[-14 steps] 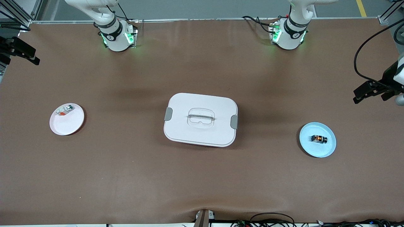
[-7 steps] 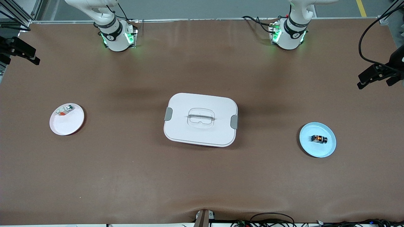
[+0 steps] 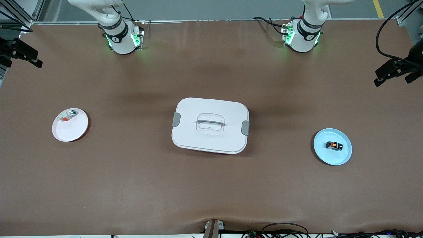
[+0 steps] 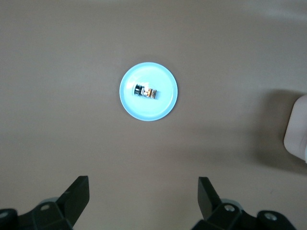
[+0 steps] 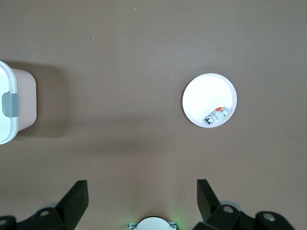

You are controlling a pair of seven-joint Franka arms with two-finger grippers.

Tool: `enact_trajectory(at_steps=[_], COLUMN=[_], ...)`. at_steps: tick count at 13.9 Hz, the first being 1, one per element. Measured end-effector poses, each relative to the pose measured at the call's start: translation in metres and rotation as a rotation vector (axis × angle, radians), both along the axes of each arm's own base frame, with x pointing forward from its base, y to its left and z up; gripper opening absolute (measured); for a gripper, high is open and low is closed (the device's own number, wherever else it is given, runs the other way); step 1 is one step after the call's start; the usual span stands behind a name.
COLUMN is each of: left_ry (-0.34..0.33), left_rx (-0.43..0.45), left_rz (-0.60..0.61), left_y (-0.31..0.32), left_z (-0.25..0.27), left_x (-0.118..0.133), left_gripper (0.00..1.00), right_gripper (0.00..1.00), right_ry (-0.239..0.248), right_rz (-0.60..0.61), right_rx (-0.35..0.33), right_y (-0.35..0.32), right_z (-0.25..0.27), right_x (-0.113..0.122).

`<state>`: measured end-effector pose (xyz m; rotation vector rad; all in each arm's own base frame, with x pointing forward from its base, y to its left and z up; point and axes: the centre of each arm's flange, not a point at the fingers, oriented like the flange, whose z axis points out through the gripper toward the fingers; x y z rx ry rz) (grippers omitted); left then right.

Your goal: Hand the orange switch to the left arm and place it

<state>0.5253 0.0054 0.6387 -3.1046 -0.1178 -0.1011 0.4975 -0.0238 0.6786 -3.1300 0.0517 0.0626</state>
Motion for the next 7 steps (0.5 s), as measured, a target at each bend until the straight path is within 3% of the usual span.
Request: enact_trajectory(at_steps=[7], left_ry=[0.026], left_rx=[-0.001], left_rz=[-0.001], left_y=[-0.0012], left_z=[-0.0034], left_x=[-0.0018], left_gripper=[1.0], right_gripper=[1.0], right_ry=[0.0], right_rz=[0.0], right_rx=[0.0], right_y=[-0.0001], right_z=[0.0], right_x=[-0.0002])
